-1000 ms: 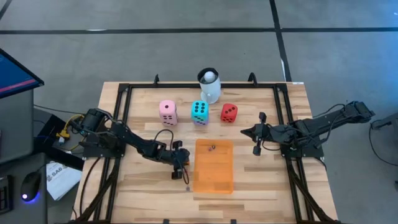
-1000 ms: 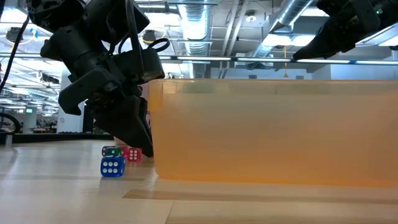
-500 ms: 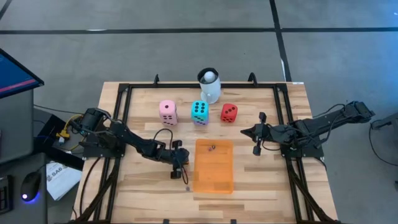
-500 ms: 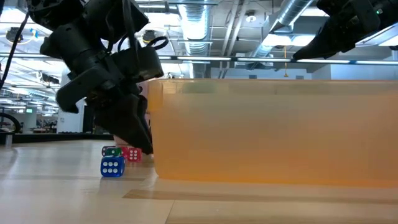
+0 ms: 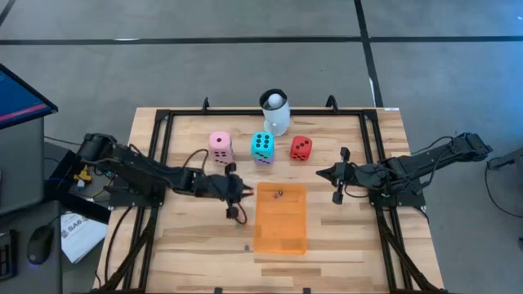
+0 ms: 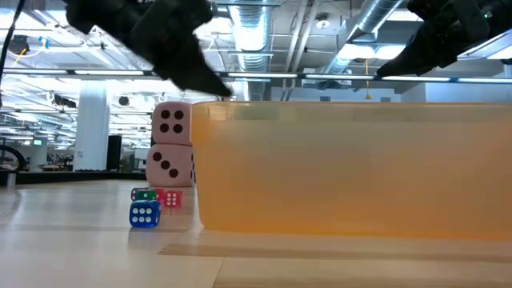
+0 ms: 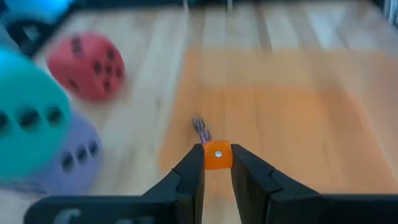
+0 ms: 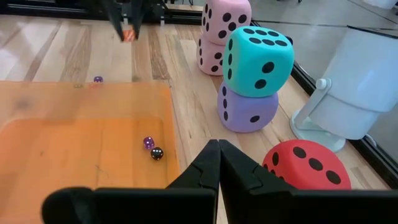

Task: Pick & Place Dice
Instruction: Put the small orange dice into the orange bin

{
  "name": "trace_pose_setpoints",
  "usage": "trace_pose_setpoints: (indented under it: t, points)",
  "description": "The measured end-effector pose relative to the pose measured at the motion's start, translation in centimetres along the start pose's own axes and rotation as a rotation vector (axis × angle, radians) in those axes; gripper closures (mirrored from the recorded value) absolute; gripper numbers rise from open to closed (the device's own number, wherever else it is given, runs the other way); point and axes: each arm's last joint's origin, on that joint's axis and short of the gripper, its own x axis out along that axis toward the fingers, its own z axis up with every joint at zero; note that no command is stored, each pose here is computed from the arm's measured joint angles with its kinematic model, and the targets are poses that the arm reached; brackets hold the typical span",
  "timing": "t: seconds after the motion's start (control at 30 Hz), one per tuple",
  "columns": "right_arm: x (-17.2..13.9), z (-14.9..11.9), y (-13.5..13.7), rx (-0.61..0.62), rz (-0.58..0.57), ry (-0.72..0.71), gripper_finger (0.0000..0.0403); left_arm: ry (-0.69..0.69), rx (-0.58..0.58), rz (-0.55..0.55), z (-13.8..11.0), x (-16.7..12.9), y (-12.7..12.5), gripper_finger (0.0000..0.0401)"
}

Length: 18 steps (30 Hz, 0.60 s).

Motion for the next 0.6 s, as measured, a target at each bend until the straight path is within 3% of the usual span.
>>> trace_pose_setpoints:
  t: [0.3,0.6]
  points:
    - [0.0,0.0,0.0,0.000,0.000,0.000,0.0403,-0.150,-0.003,0.052,1.2,1.2,1.5,0.0345]
    - [0.0,0.0,0.0,0.000,0.000,-0.001,0.0403,-0.223,-0.017,0.052,0.3,3.9,0.7,0.0345]
